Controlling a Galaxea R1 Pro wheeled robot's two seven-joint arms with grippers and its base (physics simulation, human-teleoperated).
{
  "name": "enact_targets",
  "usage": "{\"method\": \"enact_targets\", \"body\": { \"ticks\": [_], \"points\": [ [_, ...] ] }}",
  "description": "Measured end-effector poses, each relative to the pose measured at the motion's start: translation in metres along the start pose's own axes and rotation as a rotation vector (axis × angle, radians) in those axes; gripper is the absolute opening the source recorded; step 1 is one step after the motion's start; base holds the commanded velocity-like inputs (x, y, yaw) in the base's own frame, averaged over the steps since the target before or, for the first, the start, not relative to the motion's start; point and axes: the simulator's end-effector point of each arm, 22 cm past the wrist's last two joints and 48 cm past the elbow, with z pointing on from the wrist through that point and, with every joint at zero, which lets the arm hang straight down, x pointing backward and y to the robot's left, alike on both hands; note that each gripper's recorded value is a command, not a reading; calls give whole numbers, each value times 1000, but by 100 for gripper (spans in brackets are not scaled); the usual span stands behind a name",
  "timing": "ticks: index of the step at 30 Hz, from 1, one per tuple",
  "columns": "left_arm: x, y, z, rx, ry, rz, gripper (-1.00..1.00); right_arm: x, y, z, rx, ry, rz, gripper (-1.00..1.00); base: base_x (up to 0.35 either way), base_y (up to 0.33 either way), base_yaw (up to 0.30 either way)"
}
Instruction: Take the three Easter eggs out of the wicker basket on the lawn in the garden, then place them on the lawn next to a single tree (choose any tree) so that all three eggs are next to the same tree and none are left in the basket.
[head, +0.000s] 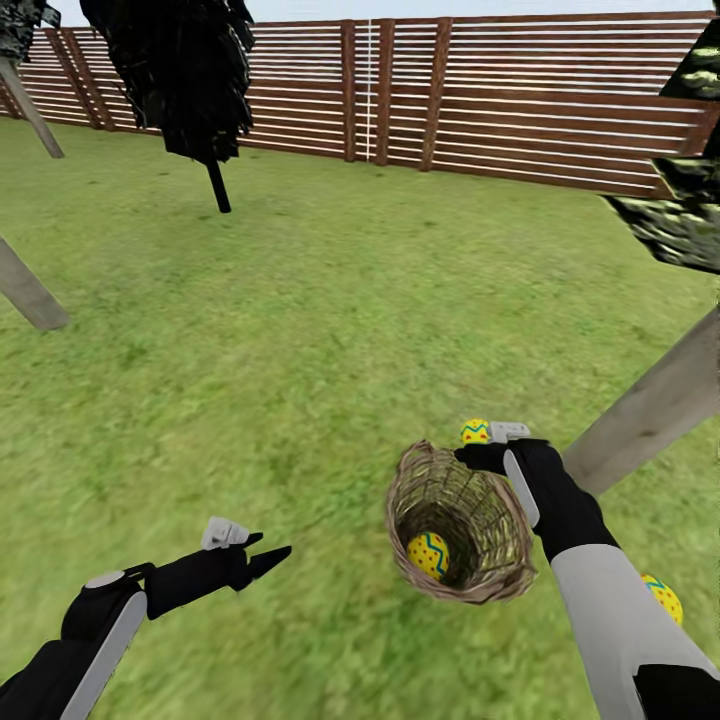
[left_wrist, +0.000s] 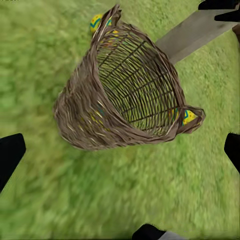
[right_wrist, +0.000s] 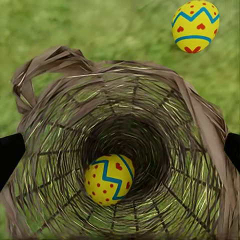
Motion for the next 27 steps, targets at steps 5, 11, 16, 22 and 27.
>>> {"method": "enact_targets", "body": {
  "ticks": [5, 11, 16, 22, 27],
  "points": [
    [-4, -13, -2, 54, -12, 8, 100, 0, -1, -2, 1, 7, 2, 100, 1, 90, -196],
    [-8, -16, -5, 64, -21, 15, 100, -2, -1, -6, 1, 5, 3, 100, 0, 163, -203],
    [-10, -16, -6, 62, -24, 18, 100, -4, -1, -9, 0, 2, 4, 100, 0, 271, -208],
    [-11, -17, -7, 61, -29, 23, 100, -3, -1, -12, -3, 13, 8, 100, 0, 276, -209],
    [-13, -19, -8, 62, -33, 28, 100, -7, -10, -16, 1, 6, 50, 100, 0, 277, -210]
  ]
}}
